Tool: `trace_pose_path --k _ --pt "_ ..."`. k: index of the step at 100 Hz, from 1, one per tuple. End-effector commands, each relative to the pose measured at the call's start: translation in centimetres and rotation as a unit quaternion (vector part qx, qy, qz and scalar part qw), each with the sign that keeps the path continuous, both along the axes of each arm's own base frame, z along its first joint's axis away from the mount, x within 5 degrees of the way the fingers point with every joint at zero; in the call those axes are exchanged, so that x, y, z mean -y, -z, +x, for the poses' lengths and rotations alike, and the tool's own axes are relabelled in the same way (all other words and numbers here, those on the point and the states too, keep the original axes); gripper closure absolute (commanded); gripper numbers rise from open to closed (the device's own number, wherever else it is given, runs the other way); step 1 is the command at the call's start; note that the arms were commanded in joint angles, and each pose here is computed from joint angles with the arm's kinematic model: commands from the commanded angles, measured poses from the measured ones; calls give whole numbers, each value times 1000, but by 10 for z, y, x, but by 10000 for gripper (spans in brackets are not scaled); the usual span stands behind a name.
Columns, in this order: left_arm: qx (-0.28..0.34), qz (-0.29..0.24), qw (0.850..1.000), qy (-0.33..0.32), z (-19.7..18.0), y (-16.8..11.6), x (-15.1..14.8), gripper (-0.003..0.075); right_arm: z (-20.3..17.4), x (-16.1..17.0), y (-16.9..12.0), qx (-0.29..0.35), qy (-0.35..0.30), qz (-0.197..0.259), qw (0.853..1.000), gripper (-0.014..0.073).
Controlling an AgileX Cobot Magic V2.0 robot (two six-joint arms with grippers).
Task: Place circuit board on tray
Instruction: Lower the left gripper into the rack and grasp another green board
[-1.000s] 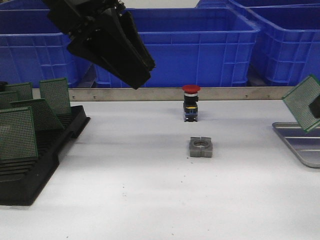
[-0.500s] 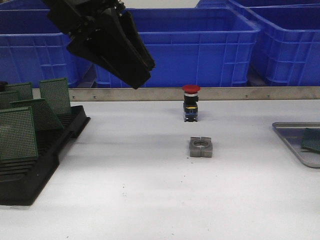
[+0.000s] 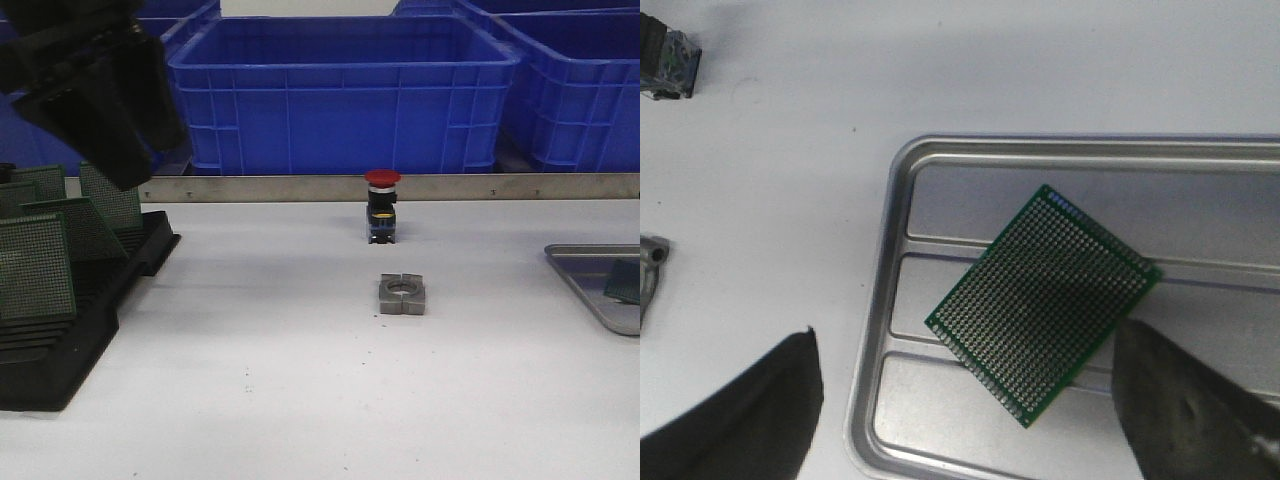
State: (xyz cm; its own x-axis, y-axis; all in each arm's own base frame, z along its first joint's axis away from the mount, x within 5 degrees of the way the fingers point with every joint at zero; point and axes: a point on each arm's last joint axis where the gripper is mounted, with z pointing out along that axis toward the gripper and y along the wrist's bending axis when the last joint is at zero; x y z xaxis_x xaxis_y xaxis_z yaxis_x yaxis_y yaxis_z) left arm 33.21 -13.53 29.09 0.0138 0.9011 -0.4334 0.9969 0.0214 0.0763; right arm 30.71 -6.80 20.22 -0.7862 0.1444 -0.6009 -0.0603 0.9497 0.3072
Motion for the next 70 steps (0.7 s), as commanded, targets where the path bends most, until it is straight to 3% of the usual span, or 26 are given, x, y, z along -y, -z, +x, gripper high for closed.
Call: trace_pose_path --k 1,22,52,70 --pt "30 26 999 -8 -5 -24 -18 193 2 2 -19 33 9 1 999 -15" --pt "55 59 996 -36 5 -23 -40 204 2 2 -19 33 10 0 999 -15" --pt "98 53 992 -56 14 -25 -43 414 2 1 -19 31 5 4 999 -15" --pt "125 65 988 -68 19 -26 -45 428 2 0 -19 31 5 5 999 -15"
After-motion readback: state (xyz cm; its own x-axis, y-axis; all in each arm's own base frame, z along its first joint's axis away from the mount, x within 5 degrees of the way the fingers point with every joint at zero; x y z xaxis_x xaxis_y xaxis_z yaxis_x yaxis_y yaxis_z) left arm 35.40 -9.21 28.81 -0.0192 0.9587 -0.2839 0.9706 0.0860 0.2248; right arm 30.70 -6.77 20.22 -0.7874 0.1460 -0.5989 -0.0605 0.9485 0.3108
